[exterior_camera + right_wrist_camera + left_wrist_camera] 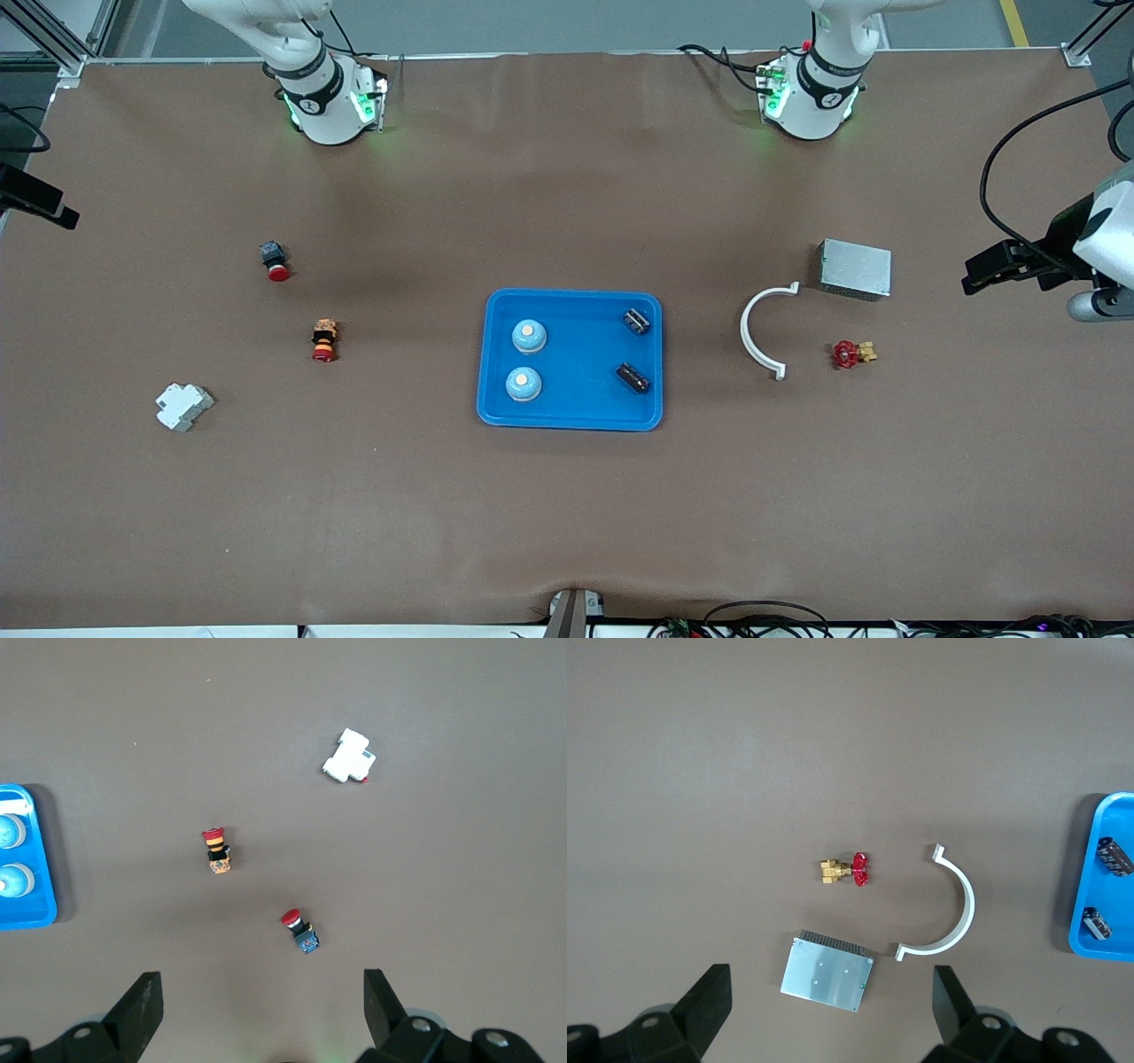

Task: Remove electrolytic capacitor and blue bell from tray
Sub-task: 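Move the left gripper and the right gripper toward the blue tray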

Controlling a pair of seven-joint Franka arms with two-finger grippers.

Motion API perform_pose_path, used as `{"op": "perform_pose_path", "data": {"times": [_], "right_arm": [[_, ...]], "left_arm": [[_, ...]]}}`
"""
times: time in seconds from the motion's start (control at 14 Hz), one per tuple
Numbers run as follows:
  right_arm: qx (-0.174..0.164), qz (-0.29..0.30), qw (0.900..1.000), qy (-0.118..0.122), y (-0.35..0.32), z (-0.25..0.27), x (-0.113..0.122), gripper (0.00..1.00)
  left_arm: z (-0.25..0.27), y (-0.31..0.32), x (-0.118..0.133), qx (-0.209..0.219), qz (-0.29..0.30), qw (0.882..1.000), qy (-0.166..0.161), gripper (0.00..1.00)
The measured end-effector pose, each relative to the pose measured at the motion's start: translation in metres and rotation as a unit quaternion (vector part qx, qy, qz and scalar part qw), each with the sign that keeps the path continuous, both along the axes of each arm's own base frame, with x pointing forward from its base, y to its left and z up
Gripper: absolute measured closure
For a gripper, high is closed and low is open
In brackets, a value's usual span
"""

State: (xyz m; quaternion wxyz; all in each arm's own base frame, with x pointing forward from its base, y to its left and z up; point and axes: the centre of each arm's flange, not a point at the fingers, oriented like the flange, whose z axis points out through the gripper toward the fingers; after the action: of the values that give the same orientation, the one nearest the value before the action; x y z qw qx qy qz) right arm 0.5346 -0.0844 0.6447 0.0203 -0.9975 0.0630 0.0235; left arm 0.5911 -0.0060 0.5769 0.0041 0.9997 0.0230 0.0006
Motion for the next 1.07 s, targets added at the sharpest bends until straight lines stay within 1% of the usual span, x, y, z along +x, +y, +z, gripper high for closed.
{"op": "perform_pose_path", "data": {"times": [0.79,0.86,1.07], "right_arm": [[0.001,0.001,1.000,0.000,0.002,0.000,0.000,0.00],[0.005,0.003,1.000,0.000,0.004,-0.001,0.001,0.00],[0.031,-0.003,1.000,0.005,0.016,-0.010,0.003,0.00]], "left_arm": [[-0.003,0.000,0.001,0.000,0.000,1.000,0.002,0.00],[-0.005,0.000,0.002,0.000,0.000,1.000,0.004,0.00],[-0.011,-0.010,0.003,-0.001,0.007,1.000,0.013,0.00]]}}
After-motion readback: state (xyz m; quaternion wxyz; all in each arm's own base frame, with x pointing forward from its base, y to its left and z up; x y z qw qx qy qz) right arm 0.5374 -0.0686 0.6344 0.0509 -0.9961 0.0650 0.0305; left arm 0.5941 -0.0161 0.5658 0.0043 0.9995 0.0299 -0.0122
